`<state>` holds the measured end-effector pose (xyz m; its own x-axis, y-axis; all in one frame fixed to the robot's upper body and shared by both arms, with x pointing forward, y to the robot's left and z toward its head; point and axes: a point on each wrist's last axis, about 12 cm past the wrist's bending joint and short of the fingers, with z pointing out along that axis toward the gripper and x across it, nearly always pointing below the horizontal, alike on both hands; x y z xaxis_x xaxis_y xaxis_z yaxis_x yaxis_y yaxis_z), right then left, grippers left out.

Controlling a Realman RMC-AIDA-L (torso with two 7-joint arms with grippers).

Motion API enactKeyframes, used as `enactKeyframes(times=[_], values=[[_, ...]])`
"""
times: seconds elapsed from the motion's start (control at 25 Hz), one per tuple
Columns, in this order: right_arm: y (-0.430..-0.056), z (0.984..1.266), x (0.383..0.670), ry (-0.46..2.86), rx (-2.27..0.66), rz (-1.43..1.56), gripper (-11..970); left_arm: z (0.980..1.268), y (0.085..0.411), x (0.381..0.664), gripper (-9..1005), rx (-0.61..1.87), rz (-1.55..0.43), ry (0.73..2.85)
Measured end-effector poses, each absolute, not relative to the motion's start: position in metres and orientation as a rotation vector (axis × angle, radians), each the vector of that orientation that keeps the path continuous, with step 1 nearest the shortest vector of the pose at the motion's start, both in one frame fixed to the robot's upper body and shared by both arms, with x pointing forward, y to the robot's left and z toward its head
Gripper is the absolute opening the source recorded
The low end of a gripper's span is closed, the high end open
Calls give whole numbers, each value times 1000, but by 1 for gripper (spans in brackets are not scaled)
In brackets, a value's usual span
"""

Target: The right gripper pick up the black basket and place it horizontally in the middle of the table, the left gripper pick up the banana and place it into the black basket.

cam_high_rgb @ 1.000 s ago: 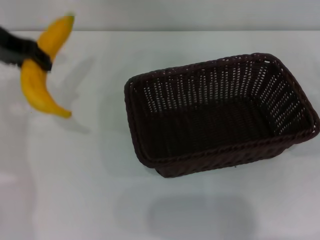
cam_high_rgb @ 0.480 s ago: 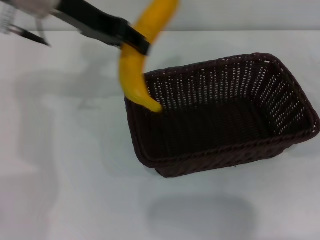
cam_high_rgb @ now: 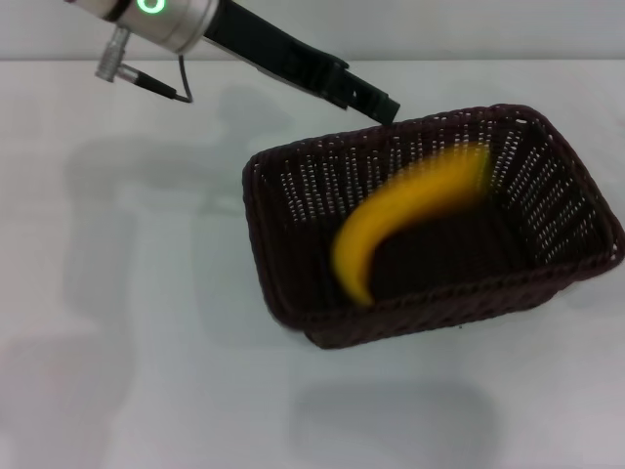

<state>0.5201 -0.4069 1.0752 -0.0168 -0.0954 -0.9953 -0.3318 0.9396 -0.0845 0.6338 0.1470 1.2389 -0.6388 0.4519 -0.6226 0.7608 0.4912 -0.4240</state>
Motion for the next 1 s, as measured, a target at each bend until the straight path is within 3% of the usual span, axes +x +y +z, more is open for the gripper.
enactKeyframes(times=[0.2,0.4,0.52,0.76,1.0], values=[[-413,1078,512,1558,-325,181,482,1241,177,632,671,972,-844,2184],[-414,1078,510,1537,-329,150,482,1226,226,619,867,823,-769,1984],[-413,1077,510,1523,-313,140,482,1210,256,604,866,692,-795,1815],[-411,1073,509,1486,-202,164,482,1155,311,555,864,495,-758,1516],[-405,1069,509,1470,-219,138,482,1085,332,510,863,272,-552,1336]])
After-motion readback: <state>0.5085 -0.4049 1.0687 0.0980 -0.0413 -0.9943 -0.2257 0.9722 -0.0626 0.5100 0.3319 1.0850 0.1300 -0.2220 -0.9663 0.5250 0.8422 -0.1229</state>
